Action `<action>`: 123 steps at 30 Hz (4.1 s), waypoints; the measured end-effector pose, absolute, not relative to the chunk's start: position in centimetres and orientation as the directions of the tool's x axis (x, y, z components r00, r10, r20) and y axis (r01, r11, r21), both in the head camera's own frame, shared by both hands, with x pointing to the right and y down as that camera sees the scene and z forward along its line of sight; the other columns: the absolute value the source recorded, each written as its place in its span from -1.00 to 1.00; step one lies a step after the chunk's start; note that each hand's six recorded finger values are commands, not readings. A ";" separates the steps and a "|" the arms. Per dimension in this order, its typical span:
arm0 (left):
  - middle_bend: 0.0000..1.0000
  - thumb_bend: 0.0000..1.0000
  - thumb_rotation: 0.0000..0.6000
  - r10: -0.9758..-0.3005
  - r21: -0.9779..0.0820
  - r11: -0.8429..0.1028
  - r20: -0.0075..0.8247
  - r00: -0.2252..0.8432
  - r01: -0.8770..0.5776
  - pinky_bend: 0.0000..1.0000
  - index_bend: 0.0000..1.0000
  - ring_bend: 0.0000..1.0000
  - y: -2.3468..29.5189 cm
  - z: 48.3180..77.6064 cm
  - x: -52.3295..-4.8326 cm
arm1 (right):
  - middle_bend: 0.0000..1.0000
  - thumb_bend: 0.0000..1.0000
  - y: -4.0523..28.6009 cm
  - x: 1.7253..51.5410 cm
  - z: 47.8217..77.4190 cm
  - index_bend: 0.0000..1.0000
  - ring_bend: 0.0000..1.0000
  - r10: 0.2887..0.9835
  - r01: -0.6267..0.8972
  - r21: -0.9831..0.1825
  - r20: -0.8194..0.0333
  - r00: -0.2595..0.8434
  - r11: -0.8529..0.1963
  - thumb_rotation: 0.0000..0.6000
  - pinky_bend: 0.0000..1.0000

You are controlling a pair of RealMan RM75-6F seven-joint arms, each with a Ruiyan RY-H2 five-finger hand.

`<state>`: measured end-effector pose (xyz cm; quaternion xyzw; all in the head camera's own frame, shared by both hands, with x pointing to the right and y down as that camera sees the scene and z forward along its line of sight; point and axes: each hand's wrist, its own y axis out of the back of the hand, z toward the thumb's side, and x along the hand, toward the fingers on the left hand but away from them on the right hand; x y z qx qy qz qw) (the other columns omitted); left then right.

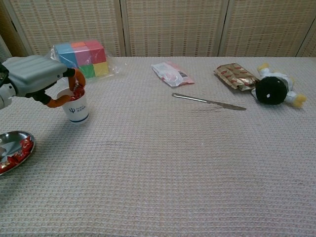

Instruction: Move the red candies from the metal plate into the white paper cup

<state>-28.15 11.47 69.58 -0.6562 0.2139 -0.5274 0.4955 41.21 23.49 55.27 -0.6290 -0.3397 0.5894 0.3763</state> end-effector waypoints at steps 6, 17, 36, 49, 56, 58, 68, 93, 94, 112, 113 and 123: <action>-0.54 -0.08 1.00 -0.811 -0.883 -0.410 0.468 0.351 0.228 1.00 -0.59 0.76 11.7 68.5 -29.0 | -1.00 -0.77 23.6 41.3 55.1 -1.00 -1.00 0.871 -0.014 -0.874 -0.485 0.077 -0.486 1.00 -1.00; -0.43 -0.11 1.00 -0.800 -0.870 -0.430 0.492 0.344 0.241 1.00 -0.68 0.76 12.2 68.8 -29.6 | -1.00 -0.77 23.6 41.3 54.9 -1.00 -1.00 0.874 -0.008 -0.877 -0.479 0.080 -0.480 1.00 -1.00; -0.43 -0.17 1.00 -0.838 -0.901 -0.422 0.432 0.334 0.107 1.00 -0.55 0.77 17.8 64.0 -34.9 | -1.00 -0.77 23.8 41.2 54.8 -1.00 -1.00 0.873 -0.007 -0.876 -0.481 0.085 -0.482 1.00 -1.00; -0.33 -0.17 1.00 -0.832 -0.849 -0.521 0.528 0.170 0.085 1.00 -0.50 0.77 27.3 66.0 -43.9 | -1.00 -0.77 24.3 40.4 54.7 -1.00 -1.00 0.866 -0.006 -0.872 -0.486 0.122 -0.489 1.00 -1.00; -0.27 -0.17 1.00 -0.840 -0.853 -0.507 0.522 0.150 0.126 1.00 -0.36 0.77 28.5 67.6 -44.2 | -1.00 -0.77 24.4 40.4 54.7 -1.00 -1.00 0.866 -0.015 -0.873 -0.485 0.120 -0.487 1.00 -1.00; -0.25 -0.17 1.00 -0.842 -0.854 -0.496 0.518 0.151 0.158 1.00 -0.34 0.77 28.6 67.8 -44.2 | -1.00 -0.77 24.5 40.4 54.8 -1.00 -1.00 0.864 -0.017 -0.871 -0.489 0.122 -0.491 1.00 -1.00; -0.16 -0.18 1.00 -0.821 -0.817 -0.513 0.556 0.127 0.263 1.00 -0.19 0.76 29.5 69.1 -44.9 | -1.00 -0.77 24.6 40.3 54.8 -1.00 -1.00 0.856 -0.010 -0.865 -0.499 0.131 -0.503 1.00 -1.00; 0.31 -0.17 1.00 -0.906 -0.935 -0.310 0.346 0.245 0.175 1.00 0.22 0.76 23.3 65.9 -40.5 | -1.00 -0.77 24.3 40.4 55.1 -1.00 -1.00 0.855 -0.007 -0.862 -0.504 0.123 -0.507 1.00 -1.00; 0.30 -0.17 1.00 -0.909 -0.941 -0.298 0.331 0.255 0.159 1.00 0.22 0.76 22.6 65.6 -39.8 | -1.00 -0.77 24.3 40.4 55.1 -1.00 -1.00 0.854 -0.008 -0.861 -0.505 0.123 -0.508 1.00 -1.00; 0.20 -0.17 1.00 -0.886 -0.952 -0.281 0.306 0.349 0.121 1.00 0.18 0.76 10.5 67.1 -29.1 | -1.00 -0.77 23.6 41.0 55.6 -1.00 -1.00 0.855 -0.010 -0.858 -0.512 0.088 -0.513 1.00 -1.00; 0.19 -0.17 1.00 -0.883 -0.949 -0.288 0.316 0.347 0.132 1.00 0.18 0.76 10.5 67.5 -29.1 | -1.00 -0.77 23.6 41.1 55.6 -1.00 -1.00 0.855 -0.009 -0.858 -0.512 0.085 -0.513 1.00 -1.00; -0.16 -0.17 1.00 -0.857 -0.923 -0.334 0.382 0.346 0.190 1.00 -0.34 0.76 11.2 69.7 -29.1 | -1.00 -0.77 23.6 41.0 55.9 -1.00 -1.00 0.852 -0.015 -0.855 -0.517 0.082 -0.518 1.00 -1.00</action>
